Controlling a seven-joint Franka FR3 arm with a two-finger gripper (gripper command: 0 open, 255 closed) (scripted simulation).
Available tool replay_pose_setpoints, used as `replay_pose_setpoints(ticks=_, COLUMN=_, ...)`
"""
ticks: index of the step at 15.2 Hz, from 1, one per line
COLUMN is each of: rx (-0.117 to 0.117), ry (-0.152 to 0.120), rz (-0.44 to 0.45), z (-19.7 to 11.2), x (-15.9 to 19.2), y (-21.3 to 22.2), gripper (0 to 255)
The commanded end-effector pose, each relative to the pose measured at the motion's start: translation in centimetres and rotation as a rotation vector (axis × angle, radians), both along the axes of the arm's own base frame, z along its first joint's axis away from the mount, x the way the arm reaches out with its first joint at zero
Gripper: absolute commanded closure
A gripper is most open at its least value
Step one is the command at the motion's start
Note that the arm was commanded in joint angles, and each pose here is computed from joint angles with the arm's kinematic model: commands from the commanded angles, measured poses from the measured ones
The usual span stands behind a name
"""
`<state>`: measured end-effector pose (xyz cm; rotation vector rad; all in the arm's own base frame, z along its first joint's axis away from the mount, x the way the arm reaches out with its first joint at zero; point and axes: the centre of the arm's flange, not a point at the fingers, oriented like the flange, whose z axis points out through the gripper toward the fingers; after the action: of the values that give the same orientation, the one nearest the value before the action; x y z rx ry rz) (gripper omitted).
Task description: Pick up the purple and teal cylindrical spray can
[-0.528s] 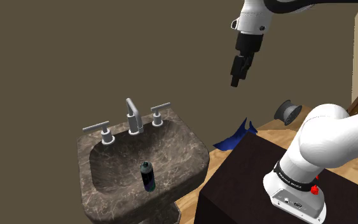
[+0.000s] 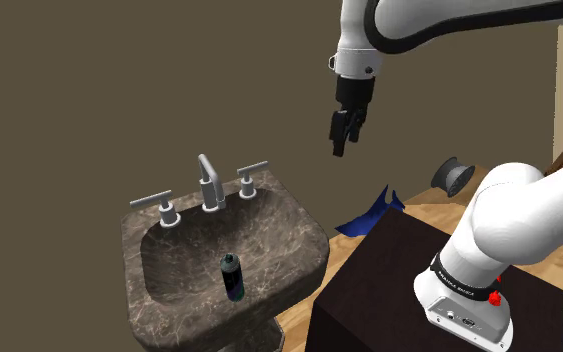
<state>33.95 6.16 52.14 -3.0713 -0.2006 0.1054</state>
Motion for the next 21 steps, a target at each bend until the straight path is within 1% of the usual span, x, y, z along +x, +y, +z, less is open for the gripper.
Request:
replay_pose_setpoints(ticks=1, rx=-0.005, ry=0.015, rz=0.006, z=-1.8, x=1.3, y=2.0, gripper=0)
replay_pose_setpoints(ticks=11, rx=-0.031, ry=0.094, rz=0.037, z=-10.2, x=7.7, y=11.3, gripper=0)
replay_pose_setpoints(ticks=21, rx=-0.058, ry=0.173, rz=0.068, z=-19.3, x=13.1, y=20.7, gripper=0)
